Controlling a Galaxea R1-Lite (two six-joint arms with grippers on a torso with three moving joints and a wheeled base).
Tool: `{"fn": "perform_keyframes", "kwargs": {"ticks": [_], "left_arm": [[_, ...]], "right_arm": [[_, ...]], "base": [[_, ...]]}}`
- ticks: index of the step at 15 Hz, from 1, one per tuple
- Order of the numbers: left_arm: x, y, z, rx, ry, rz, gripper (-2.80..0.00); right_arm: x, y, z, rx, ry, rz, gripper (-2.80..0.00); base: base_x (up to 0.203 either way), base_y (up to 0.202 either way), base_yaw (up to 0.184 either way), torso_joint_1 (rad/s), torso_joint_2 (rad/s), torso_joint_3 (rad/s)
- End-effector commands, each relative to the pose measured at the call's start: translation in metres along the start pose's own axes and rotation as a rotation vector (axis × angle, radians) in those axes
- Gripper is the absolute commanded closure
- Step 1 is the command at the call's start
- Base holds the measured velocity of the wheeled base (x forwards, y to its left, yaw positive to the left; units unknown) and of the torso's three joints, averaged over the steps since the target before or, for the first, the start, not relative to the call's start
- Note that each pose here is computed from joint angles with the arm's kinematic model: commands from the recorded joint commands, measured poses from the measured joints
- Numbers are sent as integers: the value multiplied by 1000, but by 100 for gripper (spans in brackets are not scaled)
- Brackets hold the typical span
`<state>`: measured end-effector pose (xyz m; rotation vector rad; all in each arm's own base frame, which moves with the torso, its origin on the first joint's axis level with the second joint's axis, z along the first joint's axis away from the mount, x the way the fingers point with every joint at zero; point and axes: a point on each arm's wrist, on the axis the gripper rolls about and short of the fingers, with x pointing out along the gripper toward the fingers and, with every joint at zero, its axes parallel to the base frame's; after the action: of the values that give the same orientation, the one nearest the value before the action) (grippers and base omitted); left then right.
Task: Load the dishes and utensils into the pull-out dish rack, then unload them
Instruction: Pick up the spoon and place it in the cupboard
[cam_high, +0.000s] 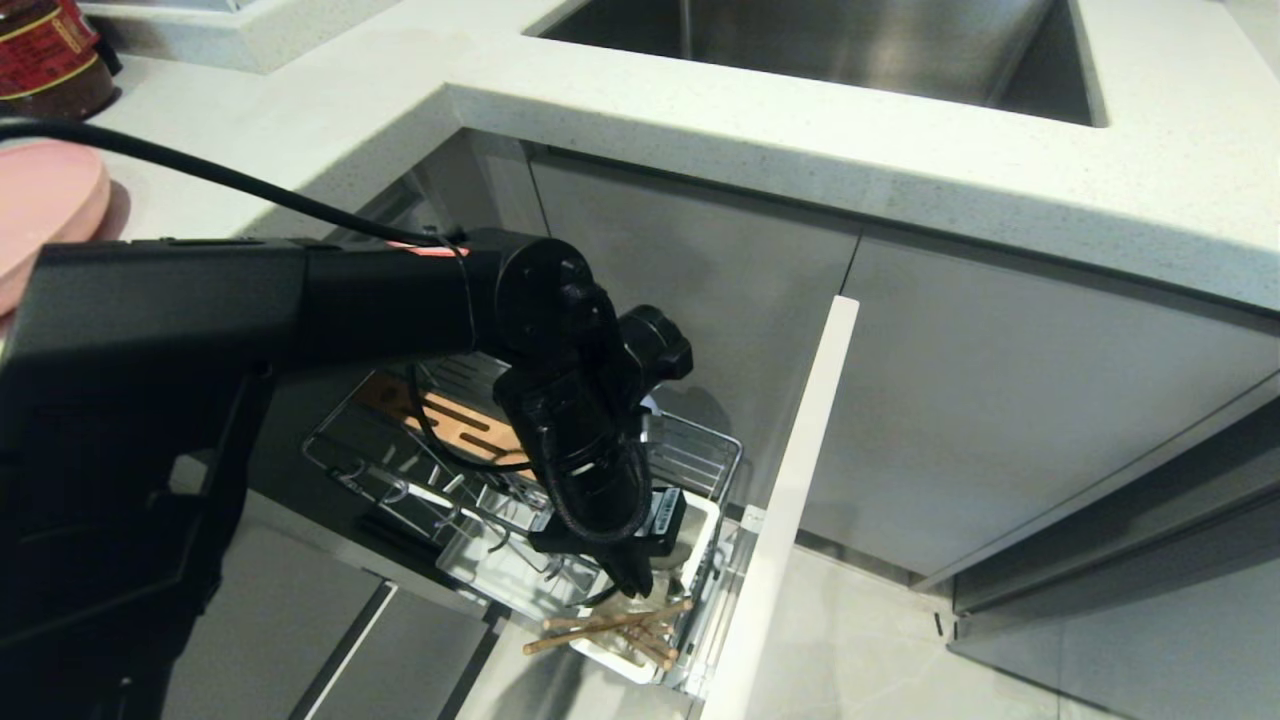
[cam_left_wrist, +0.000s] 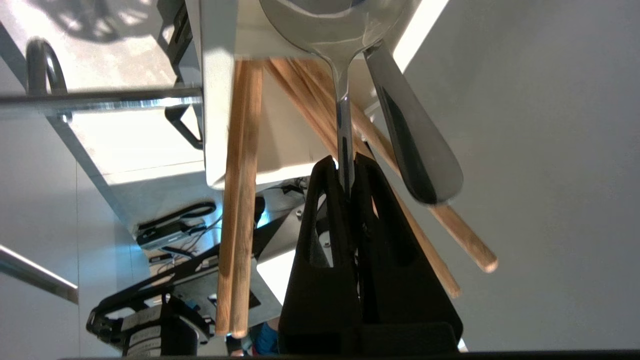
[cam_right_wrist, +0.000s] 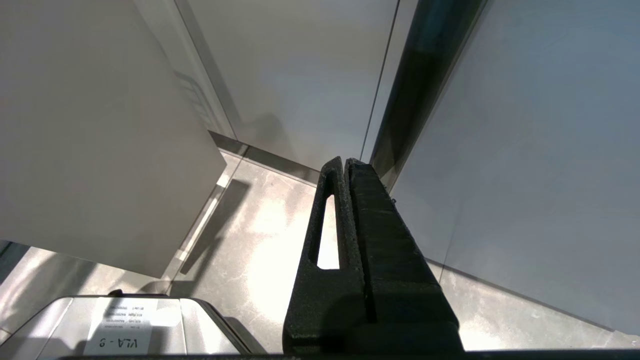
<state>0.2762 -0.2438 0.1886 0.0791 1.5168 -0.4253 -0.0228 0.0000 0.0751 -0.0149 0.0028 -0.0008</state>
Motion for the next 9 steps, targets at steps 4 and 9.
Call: {"fn": "perform_keyframes", "kwargs": {"ticks": [4,9], "left_arm": [[9,3,5,-12,16,6,0],[13,3,8,-14,23,10,0]], "right_arm": [[0,0,0,-1,0,-1,0],[0,0,0,0,0,-1,0]], "base": [[0,0,0,0,0,0],[0,0,0,0,0,0]]}}
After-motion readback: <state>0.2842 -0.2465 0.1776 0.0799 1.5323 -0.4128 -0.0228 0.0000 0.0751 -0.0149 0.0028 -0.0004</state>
